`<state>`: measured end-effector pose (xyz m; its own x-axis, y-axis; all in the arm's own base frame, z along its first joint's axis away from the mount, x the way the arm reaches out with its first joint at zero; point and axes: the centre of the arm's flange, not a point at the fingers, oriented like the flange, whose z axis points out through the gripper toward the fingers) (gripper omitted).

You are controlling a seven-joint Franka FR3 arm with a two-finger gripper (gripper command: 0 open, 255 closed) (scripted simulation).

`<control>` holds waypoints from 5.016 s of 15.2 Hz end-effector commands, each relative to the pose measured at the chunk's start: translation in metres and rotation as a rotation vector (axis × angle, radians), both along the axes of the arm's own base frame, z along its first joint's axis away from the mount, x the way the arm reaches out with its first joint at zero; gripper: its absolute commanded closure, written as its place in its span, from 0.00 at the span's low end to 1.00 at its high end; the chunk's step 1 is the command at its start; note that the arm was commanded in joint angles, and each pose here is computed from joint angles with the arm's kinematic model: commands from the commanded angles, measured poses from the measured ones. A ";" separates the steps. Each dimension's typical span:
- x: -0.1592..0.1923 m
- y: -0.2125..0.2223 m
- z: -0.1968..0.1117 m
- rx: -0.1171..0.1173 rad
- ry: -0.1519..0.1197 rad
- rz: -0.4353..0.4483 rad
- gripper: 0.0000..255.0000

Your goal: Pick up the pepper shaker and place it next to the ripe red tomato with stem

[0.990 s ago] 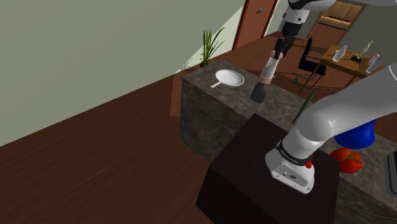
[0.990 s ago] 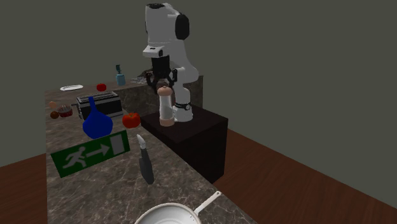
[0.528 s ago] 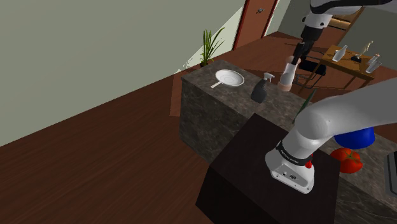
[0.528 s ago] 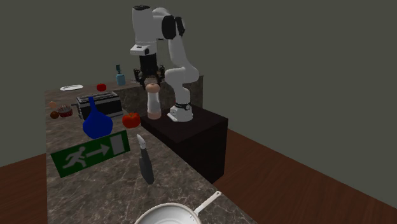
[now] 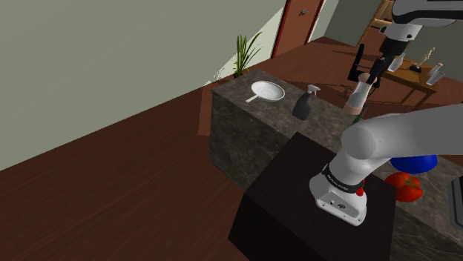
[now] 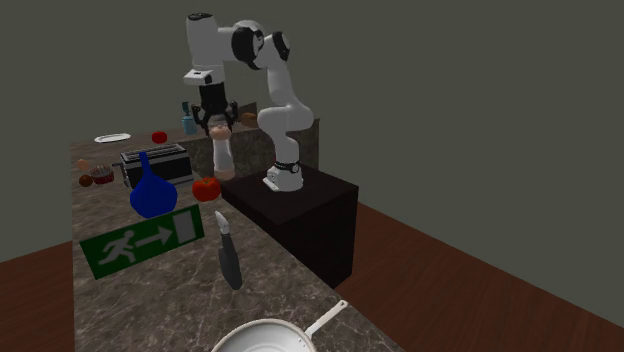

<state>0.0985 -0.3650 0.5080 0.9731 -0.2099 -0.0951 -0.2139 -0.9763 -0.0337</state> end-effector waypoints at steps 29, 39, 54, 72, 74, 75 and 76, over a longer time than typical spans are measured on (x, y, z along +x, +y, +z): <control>-0.391 -0.059 0.002 0.000 0.001 0.001 1.00; -0.439 -0.066 -0.030 0.000 0.001 0.001 1.00; -0.439 -0.066 -0.109 0.000 0.001 0.001 1.00; -0.439 -0.066 -0.204 0.000 0.001 0.001 1.00; -0.439 -0.066 -0.215 0.000 0.001 0.001 1.00; -0.439 -0.066 -0.220 0.000 0.001 0.001 1.00; -0.439 -0.066 -0.225 0.000 0.001 0.001 1.00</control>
<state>-0.3409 -0.4310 0.2889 0.9733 -0.2088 -0.0956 -0.2128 -0.9765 -0.0339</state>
